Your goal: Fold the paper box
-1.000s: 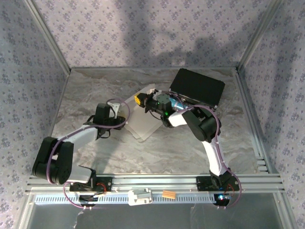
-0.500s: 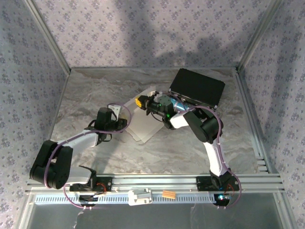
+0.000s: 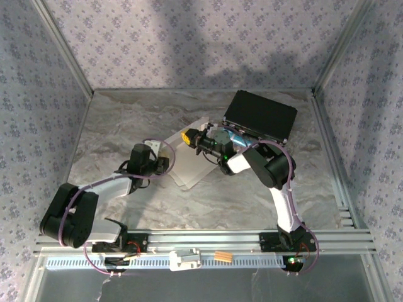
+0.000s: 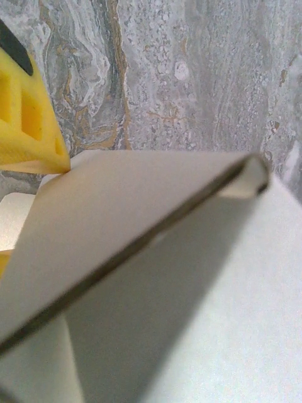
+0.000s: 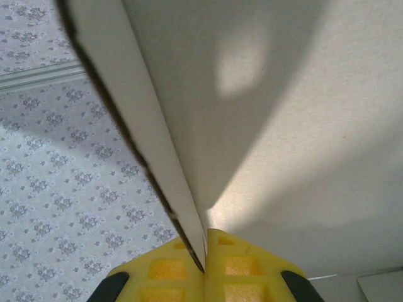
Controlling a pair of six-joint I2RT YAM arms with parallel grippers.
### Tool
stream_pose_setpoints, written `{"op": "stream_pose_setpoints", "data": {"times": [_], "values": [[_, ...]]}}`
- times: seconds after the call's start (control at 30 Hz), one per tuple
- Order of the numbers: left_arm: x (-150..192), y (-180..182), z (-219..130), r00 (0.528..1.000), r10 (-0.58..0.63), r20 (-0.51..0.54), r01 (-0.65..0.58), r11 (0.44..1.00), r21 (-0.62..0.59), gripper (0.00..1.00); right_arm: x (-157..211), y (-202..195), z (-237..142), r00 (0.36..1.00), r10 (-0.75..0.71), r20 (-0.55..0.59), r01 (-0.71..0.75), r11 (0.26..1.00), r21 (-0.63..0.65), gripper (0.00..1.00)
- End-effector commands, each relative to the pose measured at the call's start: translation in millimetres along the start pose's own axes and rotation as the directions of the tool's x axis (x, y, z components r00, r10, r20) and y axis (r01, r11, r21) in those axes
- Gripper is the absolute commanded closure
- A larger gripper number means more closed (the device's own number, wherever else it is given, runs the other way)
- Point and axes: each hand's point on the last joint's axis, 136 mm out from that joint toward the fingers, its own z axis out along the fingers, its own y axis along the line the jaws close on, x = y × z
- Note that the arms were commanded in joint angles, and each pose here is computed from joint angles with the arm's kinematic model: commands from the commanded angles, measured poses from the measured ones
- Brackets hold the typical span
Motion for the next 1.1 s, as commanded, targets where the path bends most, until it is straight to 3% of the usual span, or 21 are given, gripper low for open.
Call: {"op": "stream_pose_setpoints", "data": {"times": [0.0, 0.33, 0.6, 0.7, 1.07], "values": [[-33.0, -12.5, 1.2, 0.993, 0.044, 0.106, -0.045, 0.999, 0.010, 0.66, 18.9, -79.9, -4.1, 0.993, 0.105, -0.054, -0.088, 0.965, 0.248, 1.00], [-51.3, -16.6, -1.1, 0.978, 0.074, 0.197, -0.074, 0.997, -0.010, 0.76, 23.7, -77.6, -1.0, 0.984, 0.164, -0.072, -0.136, 0.947, 0.292, 1.00], [-63.2, -7.5, -7.1, 0.957, 0.073, 0.282, -0.059, 0.997, -0.059, 0.55, 20.0, -80.9, -8.0, 0.981, 0.184, -0.060, -0.157, 0.937, 0.313, 1.00], [-68.5, -8.6, -8.8, 0.951, 0.093, 0.296, -0.078, 0.995, -0.062, 0.54, 16.1, -83.1, -13.9, 0.980, 0.190, -0.060, -0.161, 0.932, 0.325, 1.00], [-71.3, -17.8, -6.7, 0.943, 0.173, 0.284, -0.182, 0.983, 0.007, 0.70, 17.2, -80.4, -21.4, 0.965, 0.228, -0.130, -0.166, 0.913, 0.372, 1.00]]}}
